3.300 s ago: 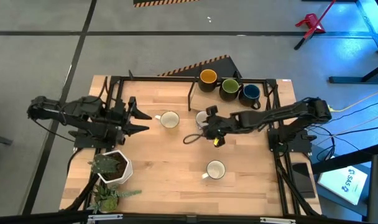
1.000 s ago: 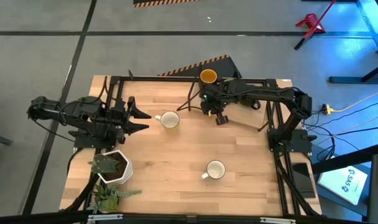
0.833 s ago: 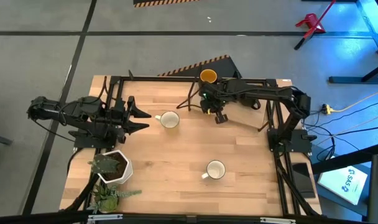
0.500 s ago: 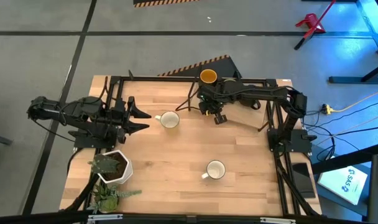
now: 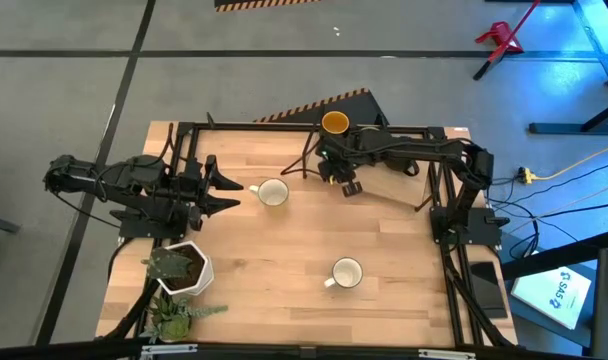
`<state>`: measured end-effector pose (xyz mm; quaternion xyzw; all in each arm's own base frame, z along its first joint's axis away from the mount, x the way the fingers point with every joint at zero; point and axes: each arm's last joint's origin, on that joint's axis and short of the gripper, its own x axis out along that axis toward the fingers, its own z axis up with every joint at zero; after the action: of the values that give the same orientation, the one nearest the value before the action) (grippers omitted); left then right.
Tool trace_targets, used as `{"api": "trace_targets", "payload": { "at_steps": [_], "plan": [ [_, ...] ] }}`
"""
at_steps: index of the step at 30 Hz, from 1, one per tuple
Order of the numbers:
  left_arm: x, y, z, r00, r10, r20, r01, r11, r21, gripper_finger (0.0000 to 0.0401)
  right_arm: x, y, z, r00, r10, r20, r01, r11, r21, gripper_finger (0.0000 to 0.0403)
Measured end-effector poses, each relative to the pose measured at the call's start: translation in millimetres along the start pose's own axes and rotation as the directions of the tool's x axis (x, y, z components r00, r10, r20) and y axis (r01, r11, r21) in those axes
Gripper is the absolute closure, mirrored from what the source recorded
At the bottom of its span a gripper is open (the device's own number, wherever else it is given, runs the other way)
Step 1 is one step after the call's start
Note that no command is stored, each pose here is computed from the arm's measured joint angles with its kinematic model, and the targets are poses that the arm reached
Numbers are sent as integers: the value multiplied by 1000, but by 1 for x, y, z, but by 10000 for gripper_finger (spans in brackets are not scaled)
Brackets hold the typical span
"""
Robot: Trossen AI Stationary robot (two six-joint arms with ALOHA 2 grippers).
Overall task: Place coffee mugs
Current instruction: Put the top blue patterned mug on the shelf
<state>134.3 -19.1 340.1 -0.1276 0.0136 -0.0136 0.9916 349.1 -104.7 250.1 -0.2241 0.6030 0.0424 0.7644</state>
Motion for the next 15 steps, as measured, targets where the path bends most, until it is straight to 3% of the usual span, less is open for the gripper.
{"api": "trace_targets", "payload": {
  "at_steps": [7, 15],
  "plan": [
    [0, 0, 0, 1000, 0, 0, 0, 1000, 0, 213, -16, -9, 7, 998, -51, 23, 51, 999, 6, 244],
    [0, 0, 0, 1000, 1, -2, -1, 1000, 0, 213, -50, -11, 10, 999, -27, -23, 27, 999, 29, 254]
  ]
}}
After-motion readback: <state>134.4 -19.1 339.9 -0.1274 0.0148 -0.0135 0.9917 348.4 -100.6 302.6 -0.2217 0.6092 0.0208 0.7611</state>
